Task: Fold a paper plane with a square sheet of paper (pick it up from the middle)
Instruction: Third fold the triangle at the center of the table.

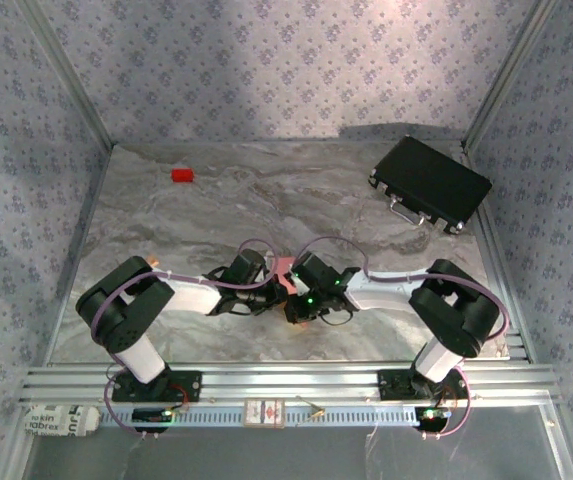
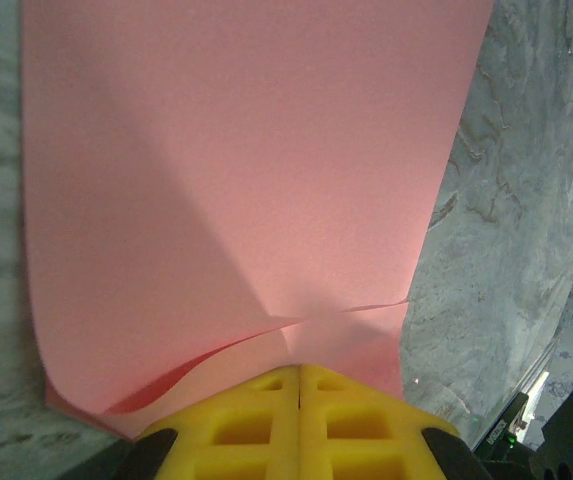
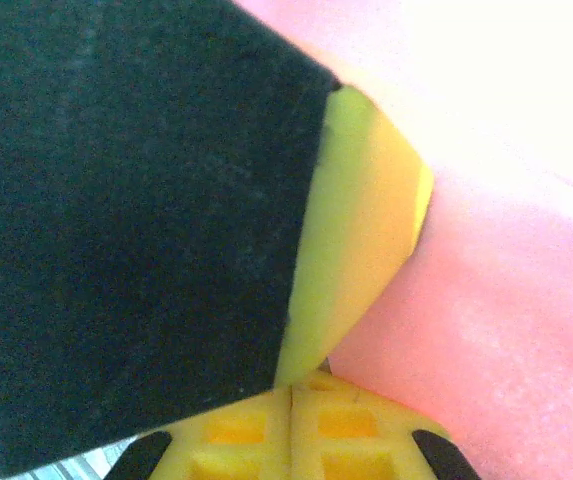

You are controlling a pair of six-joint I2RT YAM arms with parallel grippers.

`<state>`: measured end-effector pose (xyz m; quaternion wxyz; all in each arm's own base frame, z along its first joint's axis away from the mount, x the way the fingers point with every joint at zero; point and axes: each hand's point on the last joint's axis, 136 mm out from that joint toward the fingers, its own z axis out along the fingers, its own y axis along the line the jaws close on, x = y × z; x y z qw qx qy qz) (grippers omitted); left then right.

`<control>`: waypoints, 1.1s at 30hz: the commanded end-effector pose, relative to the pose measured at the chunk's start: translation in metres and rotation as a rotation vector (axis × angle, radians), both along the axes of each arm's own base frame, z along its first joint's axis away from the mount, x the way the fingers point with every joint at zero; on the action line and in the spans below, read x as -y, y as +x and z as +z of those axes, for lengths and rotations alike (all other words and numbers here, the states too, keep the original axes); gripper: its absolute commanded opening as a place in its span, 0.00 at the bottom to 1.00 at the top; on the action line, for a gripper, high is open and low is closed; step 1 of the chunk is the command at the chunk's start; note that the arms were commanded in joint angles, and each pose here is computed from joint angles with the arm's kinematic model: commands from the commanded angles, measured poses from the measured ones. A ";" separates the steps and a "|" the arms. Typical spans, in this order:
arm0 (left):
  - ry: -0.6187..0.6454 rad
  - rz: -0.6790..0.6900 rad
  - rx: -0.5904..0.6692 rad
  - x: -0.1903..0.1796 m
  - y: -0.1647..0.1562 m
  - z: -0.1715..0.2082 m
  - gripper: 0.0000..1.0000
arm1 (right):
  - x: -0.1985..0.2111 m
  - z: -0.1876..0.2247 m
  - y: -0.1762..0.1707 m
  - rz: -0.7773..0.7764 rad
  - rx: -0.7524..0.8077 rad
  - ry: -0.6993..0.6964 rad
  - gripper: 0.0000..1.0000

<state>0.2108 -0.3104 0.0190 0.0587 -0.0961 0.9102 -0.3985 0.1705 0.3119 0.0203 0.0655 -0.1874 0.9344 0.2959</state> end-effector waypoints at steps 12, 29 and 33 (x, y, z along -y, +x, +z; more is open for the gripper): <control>0.100 0.000 -0.036 -0.014 -0.009 -0.026 0.00 | 0.014 -0.007 -0.012 -0.071 -0.084 0.062 0.06; 0.131 0.014 -0.070 -0.020 -0.012 -0.038 0.00 | 0.035 -0.012 -0.026 -0.122 -0.119 0.099 0.09; 0.135 0.015 -0.071 -0.021 -0.012 -0.039 0.00 | 0.039 -0.012 -0.031 -0.121 -0.127 0.101 0.09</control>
